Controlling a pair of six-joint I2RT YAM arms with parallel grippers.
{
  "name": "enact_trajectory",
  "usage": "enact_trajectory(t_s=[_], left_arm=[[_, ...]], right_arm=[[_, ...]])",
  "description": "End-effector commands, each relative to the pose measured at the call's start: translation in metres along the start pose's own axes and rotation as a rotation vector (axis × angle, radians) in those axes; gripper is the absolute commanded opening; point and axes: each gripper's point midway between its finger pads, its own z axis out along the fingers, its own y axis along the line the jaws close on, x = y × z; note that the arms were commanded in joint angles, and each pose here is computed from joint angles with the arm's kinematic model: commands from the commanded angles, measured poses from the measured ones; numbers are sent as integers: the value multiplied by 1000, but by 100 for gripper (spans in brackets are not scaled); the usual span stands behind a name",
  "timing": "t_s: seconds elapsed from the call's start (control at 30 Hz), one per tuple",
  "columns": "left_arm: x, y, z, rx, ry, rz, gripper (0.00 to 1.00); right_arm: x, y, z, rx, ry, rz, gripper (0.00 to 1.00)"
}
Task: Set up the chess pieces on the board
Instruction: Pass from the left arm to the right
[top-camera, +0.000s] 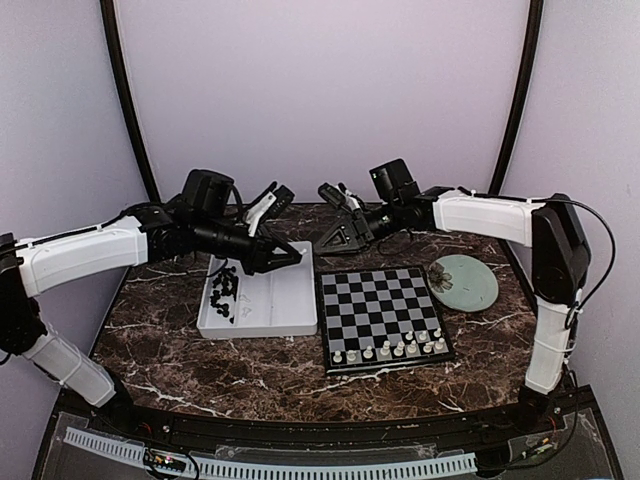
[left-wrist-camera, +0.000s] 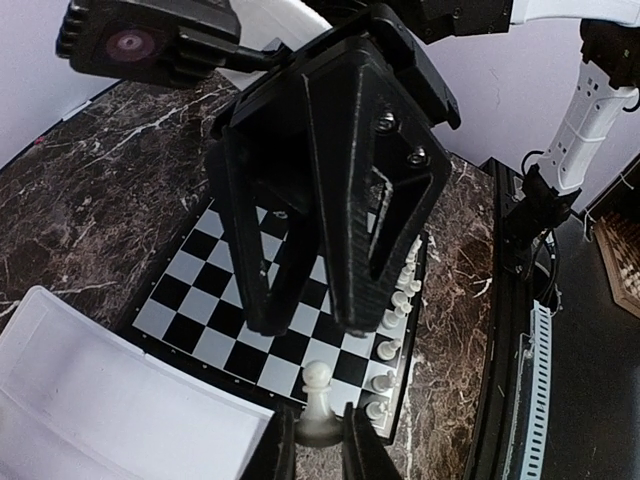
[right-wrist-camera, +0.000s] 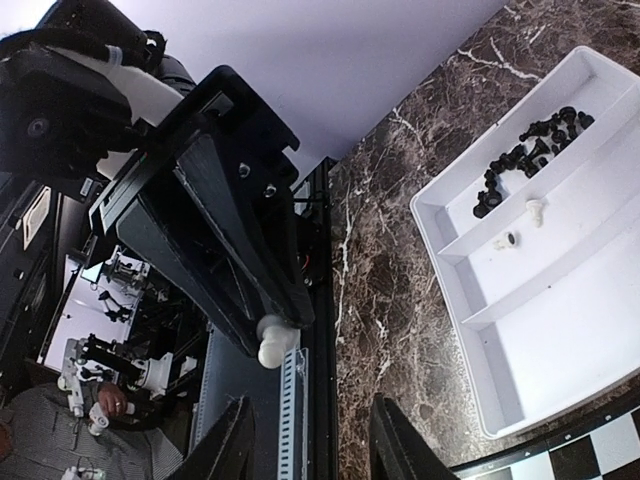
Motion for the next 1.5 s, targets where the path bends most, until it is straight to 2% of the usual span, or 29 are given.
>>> enact_trajectory(t_s=[0.0, 0.47, 0.73, 1.17, 1.47], left_arm=[[-14, -9, 4, 25, -23, 42, 14], [-22, -10, 9, 19, -40, 65, 14], [-20, -7, 11, 12, -35, 62, 14], [-21, -7, 15, 19, -37, 64, 14], [-20, -5, 15, 13, -33, 64, 17]], right_arm=[[-6, 11, 6, -85, -8, 22, 41], [2, 16, 13, -108, 11, 28, 36], [4, 17, 13, -115, 12, 27, 22], [4, 18, 16, -121, 13, 28, 21], [2, 14, 17, -100, 6, 14, 9]])
